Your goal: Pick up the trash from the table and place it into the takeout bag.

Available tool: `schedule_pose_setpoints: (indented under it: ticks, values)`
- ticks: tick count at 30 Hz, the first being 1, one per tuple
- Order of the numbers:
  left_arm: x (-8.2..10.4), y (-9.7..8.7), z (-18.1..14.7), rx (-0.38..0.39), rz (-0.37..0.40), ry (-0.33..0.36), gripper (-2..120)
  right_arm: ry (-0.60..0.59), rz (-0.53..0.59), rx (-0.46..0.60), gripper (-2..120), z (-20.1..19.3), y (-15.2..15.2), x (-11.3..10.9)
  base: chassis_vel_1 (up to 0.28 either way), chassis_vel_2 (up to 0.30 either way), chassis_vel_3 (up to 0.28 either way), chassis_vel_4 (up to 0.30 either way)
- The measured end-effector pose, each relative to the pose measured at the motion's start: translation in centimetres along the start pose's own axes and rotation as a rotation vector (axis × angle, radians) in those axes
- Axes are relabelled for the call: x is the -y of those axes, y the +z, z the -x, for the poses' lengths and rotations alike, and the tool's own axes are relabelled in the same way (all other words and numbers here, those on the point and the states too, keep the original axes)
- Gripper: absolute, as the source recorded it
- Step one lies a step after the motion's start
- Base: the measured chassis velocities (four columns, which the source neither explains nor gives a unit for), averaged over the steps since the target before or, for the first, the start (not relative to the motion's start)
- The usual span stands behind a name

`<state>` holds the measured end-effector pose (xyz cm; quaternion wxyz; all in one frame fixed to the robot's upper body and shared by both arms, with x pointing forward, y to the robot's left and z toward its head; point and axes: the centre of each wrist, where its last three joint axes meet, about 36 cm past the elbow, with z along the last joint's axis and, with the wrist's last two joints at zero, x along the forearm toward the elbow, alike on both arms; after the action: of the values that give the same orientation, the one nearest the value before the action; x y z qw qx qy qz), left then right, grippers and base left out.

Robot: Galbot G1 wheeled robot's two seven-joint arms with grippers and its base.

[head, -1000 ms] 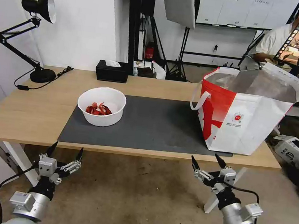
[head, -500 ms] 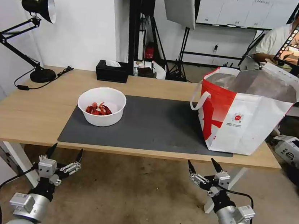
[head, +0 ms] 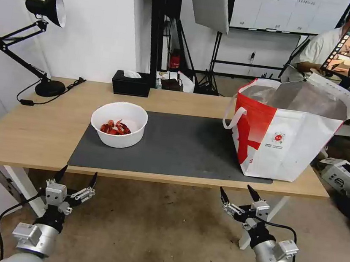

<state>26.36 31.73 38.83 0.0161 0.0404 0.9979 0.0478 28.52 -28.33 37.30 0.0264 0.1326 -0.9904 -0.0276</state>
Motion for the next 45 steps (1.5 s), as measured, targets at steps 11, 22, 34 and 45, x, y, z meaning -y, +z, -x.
schedule_pose_setpoints:
  ticks: [11,22,34,45]
  values:
    - [-5.4,-7.9,8.4,0.006,-0.053,0.001,100,0.000,0.001,0.001,100,0.0,-0.1,0.0,0.000,0.000,0.000,0.000]
    - [-9.2,-15.2,15.4,-0.271,-0.179,0.032,100,-0.001,0.001,0.001,100,0.0,-0.1,0.0,0.000,0.000,0.000,0.000]
    - [-12.5,-17.4,22.2,-0.549,-0.305,0.037,100,-0.001,0.001,0.001,100,0.0,-0.1,0.0,0.000,0.000,0.000,0.000]
    - [-15.2,-17.1,24.9,-0.603,-0.402,0.008,100,-0.001,0.001,0.001,100,0.0,-0.1,0.0,0.000,0.000,0.000,0.000]
